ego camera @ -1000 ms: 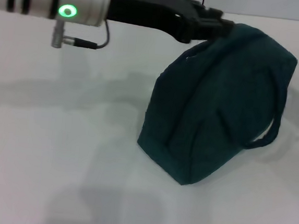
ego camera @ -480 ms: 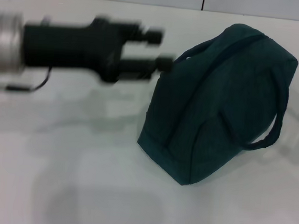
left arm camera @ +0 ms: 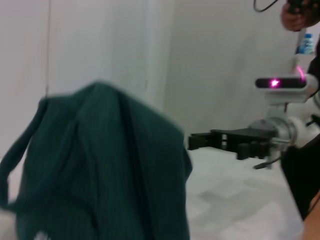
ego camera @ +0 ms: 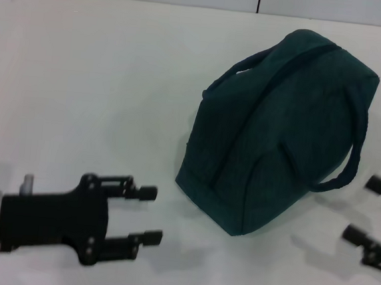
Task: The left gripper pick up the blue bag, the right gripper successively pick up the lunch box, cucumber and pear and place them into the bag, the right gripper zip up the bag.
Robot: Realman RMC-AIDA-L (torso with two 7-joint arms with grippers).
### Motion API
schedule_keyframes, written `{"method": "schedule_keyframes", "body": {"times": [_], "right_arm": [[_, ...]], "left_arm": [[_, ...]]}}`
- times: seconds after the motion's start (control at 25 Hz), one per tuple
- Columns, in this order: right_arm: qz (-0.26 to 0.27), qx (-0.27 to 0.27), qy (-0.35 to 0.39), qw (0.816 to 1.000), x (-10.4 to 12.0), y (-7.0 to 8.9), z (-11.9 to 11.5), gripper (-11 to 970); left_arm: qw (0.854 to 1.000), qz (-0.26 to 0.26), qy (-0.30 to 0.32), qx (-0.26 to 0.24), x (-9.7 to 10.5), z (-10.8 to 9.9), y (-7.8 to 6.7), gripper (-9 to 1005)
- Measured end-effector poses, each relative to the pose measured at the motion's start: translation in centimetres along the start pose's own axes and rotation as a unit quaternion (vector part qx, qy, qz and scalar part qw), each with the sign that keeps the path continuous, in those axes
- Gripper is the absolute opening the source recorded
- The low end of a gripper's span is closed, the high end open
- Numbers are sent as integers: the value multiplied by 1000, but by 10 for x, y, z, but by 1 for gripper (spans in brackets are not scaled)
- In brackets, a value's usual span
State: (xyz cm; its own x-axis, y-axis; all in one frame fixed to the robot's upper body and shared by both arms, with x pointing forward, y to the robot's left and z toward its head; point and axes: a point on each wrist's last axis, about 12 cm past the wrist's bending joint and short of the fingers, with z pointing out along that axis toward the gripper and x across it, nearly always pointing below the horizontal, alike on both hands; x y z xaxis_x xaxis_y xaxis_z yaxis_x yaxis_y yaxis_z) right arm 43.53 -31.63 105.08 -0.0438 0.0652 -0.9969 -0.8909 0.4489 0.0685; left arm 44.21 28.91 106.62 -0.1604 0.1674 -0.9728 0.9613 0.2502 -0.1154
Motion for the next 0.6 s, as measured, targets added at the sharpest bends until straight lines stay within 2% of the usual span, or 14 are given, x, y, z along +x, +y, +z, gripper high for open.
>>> {"method": "schedule_keyframes", "body": {"times": [0.2, 0.6], "right_arm": [[18, -10, 49, 999, 21, 11, 10, 875], [25, -29, 89, 995, 36, 17, 19, 875]], "left_arm": [[999, -12, -6, -45, 27, -10, -11, 621], [995, -28, 4, -98, 41, -27, -18, 633]]}}
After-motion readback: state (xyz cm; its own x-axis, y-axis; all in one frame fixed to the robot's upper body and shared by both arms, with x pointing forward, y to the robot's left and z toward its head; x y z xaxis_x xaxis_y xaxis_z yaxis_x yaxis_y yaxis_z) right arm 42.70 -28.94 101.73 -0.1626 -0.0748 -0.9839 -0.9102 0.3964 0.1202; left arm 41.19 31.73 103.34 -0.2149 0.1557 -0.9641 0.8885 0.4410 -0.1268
